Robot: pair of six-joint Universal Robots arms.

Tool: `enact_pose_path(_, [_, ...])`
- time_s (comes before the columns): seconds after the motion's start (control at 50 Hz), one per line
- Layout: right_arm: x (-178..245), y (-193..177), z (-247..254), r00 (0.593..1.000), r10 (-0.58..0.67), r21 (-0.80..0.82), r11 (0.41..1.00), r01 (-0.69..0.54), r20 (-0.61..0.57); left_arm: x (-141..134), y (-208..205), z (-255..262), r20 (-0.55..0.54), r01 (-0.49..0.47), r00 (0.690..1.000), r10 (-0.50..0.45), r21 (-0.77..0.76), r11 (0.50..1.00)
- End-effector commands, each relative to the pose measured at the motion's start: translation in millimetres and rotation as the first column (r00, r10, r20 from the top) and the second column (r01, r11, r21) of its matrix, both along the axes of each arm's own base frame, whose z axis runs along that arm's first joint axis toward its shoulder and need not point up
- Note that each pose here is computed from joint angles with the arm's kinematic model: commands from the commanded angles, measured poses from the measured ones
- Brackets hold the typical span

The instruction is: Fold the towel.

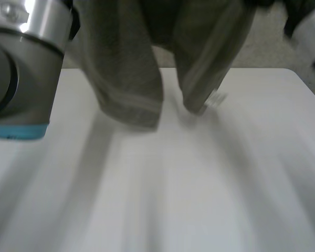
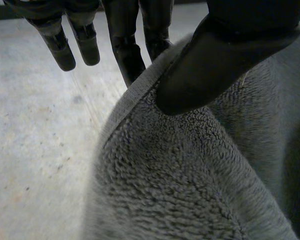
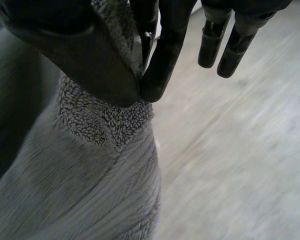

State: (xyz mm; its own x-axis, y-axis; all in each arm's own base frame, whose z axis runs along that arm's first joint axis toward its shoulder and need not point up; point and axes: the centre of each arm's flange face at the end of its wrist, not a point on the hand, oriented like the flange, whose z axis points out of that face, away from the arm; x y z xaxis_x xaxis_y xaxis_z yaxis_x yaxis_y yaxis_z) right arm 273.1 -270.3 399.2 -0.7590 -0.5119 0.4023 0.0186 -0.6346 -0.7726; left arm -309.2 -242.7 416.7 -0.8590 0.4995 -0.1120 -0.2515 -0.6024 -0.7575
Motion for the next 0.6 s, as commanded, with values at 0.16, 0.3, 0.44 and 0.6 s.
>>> enact_pose_path(0.16, [-18.2, 35.9, -194.0, 0.858, 0.05, 0.285, 0.952, 0.114, -0.512, 15.0, 25.9, -222.8, 0.46, -0.163, 0.882, -0.097, 0.493, 0.854])
enact_pose_path(0.3, [-20.3, 33.5, -210.8, 0.836, 0.057, 0.363, 0.915, 0.174, -0.545, -0.1, 57.9, -273.0, 0.538, -0.169, 0.804, -0.253, 0.615, 0.77])
enact_pose_path(0.44, [-28.0, 30.7, -211.9, 0.826, 0.004, 0.394, 0.88, 0.264, -0.564, 2.3, 55.1, -273.5, 0.544, -0.196, 0.806, -0.233, 0.617, 0.762])
enact_pose_path(0.6, [-31.5, 27.7, -219.9, 0.881, 0.006, 0.526, 0.804, 0.278, -0.473, 12.5, 50.7, -275.5, 0.561, -0.272, 0.811, -0.165, 0.612, 0.743])
